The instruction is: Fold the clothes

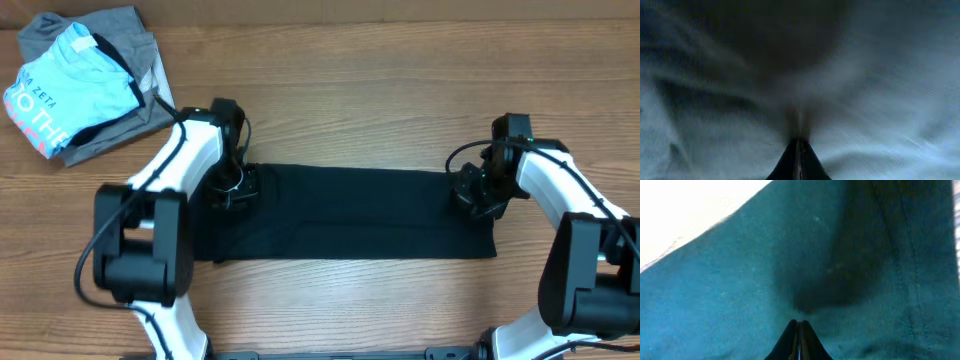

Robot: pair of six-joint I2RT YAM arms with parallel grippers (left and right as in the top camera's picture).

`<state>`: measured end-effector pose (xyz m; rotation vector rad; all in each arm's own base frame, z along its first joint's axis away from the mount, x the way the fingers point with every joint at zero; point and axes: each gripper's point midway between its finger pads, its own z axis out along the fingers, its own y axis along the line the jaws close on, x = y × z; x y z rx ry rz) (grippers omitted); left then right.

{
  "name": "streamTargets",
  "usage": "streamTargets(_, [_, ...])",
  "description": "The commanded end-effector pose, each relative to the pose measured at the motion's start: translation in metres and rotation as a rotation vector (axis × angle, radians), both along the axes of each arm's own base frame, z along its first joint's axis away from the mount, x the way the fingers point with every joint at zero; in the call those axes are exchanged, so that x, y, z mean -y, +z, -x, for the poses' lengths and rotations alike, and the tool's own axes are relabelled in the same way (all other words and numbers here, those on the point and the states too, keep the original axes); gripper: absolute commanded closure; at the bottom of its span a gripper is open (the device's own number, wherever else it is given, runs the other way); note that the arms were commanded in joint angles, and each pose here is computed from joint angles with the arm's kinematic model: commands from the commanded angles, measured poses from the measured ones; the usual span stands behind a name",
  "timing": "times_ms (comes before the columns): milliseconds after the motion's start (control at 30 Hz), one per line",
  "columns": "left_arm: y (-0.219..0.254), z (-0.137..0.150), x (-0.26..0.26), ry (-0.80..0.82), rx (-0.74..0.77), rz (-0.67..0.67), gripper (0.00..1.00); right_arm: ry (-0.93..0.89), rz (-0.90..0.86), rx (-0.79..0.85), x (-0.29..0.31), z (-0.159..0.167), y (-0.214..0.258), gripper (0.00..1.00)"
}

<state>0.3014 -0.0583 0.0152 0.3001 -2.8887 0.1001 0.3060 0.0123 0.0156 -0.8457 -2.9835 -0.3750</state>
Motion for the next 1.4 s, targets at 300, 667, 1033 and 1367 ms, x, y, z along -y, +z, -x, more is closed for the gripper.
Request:
streamTargets(300, [-0.035, 0.012, -0.062, 0.144, -0.124, -0.073, 0.96, -0.144, 0.079, -0.048, 0.016, 0.008, -0.019, 0.96])
streamTargets(667, [-0.034, 0.017, -0.101, 0.246, -0.134, -0.065, 0.96, -0.150, 0.073, -0.037, 0.017, 0.005, -0.020, 0.96])
streamTargets(1033, [-0.031, 0.032, -0.144, 0.373, -0.157, -0.042, 0.96, -0.142, 0.063, 0.009, 0.016, -0.006, -0.019, 0.96])
streamTargets(1367, [0.008, 0.022, -0.164, 0.441, -0.083, -0.039, 0.96, -0.083, 0.032, 0.043, 0.012, -0.028, 0.018, 0.96])
